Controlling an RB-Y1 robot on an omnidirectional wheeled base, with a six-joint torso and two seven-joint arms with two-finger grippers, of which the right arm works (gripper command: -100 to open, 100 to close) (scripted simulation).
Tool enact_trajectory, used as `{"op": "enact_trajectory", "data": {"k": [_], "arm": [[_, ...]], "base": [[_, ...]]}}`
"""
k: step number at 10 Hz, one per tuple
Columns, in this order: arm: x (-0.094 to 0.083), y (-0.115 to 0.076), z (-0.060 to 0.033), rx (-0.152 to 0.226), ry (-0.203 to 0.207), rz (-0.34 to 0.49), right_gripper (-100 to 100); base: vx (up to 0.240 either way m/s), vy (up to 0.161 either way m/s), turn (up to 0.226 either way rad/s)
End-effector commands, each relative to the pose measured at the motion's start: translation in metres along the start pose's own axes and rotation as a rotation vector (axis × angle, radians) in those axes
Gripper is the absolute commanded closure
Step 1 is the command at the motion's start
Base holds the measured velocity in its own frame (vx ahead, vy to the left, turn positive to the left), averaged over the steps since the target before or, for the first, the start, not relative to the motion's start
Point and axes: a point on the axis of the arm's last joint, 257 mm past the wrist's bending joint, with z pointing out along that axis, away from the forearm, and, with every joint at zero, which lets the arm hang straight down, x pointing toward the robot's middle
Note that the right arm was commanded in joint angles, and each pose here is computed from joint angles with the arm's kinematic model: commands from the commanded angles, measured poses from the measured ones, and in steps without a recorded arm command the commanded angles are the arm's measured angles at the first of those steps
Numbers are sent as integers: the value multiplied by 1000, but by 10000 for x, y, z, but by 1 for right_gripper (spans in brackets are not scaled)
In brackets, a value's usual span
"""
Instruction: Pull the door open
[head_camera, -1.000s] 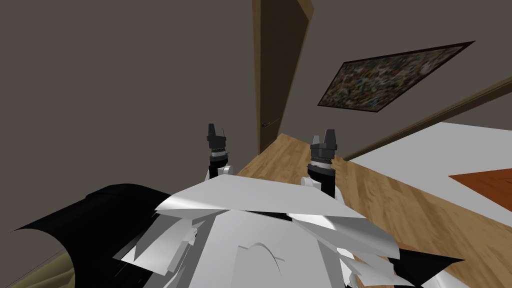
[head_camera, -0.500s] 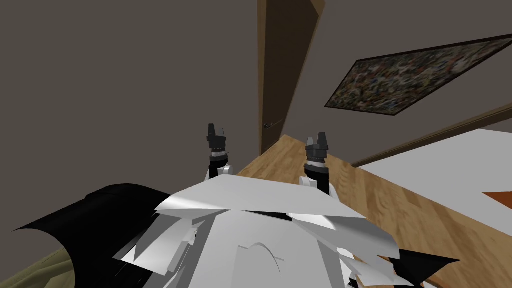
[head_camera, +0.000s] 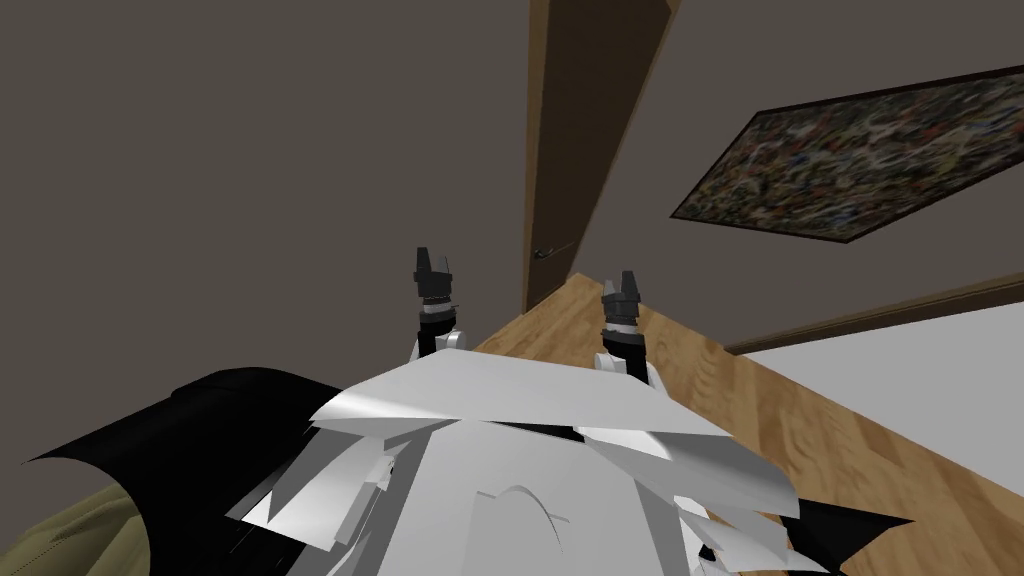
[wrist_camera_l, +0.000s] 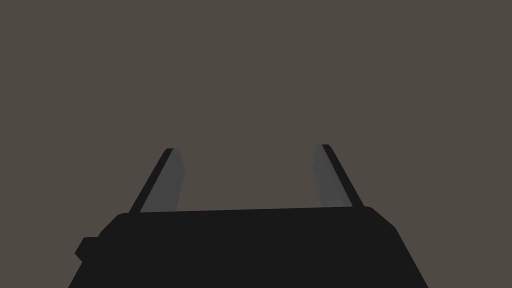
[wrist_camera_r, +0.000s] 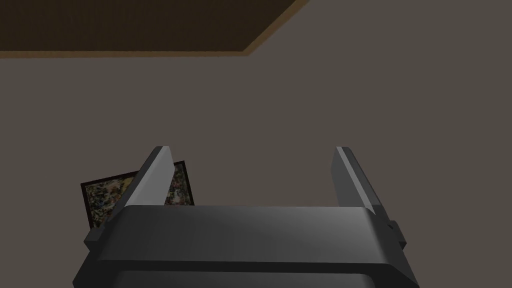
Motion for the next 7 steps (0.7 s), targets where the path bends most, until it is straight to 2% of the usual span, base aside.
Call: {"op": "enact_trajectory", "data": {"k": [1, 3, 7], "arm": [[48, -142, -10, 19, 16, 18, -100], [77, -229, -26, 32, 26, 29, -100], [182, -578, -102, 84, 66, 68, -100]], "base": [[86, -63, 133], [74, -49, 110], [69, -52, 164]]}}
